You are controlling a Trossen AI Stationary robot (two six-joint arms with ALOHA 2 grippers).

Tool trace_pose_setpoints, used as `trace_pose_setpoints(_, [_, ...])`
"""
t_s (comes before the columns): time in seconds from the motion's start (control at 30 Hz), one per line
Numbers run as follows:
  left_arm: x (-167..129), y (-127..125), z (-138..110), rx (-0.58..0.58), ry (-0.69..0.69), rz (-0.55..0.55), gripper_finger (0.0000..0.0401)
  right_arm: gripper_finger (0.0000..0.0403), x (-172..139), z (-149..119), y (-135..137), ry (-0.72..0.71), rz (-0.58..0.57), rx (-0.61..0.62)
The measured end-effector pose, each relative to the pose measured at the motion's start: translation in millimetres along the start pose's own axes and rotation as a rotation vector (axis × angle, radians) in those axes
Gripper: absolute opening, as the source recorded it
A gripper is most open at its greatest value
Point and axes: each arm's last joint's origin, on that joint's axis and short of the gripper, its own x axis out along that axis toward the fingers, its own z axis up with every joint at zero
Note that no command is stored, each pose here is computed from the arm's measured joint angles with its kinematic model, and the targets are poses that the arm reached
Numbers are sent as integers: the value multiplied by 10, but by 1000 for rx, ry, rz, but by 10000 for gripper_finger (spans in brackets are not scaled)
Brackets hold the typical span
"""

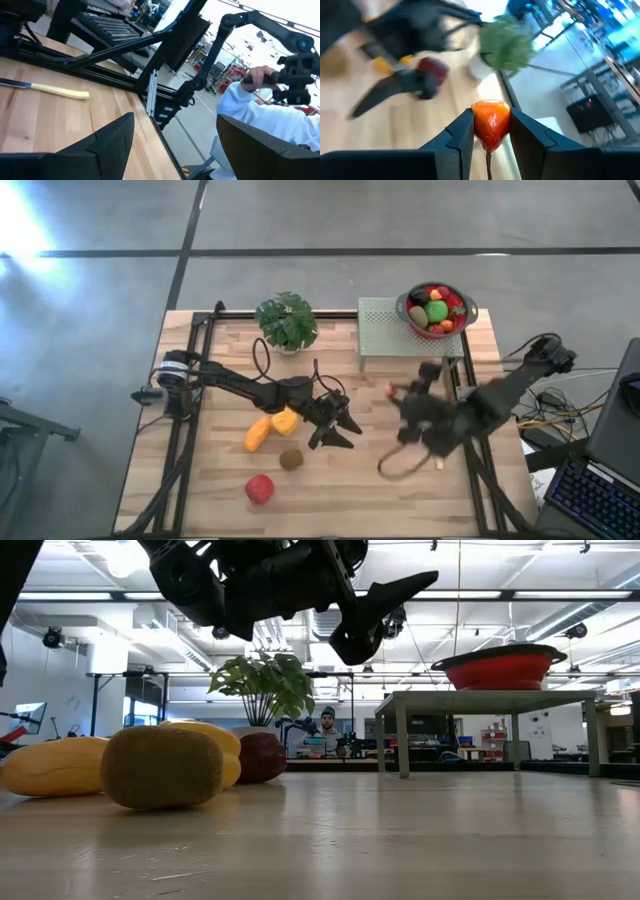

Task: Pick & Place Fruit
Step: Put the orange pear into the red strainer bowl on the shelf

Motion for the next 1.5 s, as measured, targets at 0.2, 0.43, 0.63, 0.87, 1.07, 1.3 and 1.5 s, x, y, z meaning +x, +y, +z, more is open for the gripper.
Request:
trace_pose_setpoints(0.2, [0, 5, 4, 1, -12, 18, 287, 113, -7, -34, -727, 30, -48, 180])
trace_pose_setpoints(0.43, [0, 5, 4, 1, -13, 18, 287, 108, 6, -226, -1430, 86, -174, 349])
trace_pose_setpoints(0.63, [-1, 12, 7, 27, -25, 40, 287, 113, 134, -388, -1816, 192, -267, 462])
trace_pose_setpoints(0.87, [-1, 12, 6, 27, -25, 40, 287, 113, 459, -557, -2124, 365, -370, 550])
trace_pose_setpoints(1.07, [0, 10, 3, 26, -23, 40, 287, 108, 711, -736, -2320, 533, -453, 581])
trace_pose_setpoints(1.3, [1, 19, -12, 17, -9, 49, 287, 116, 914, -978, -2495, 725, -519, 649])
trace_pose_setpoints(1.5, [0, 22, -18, 15, -4, 52, 287, 103, 979, -1042, -2538, 778, -552, 667])
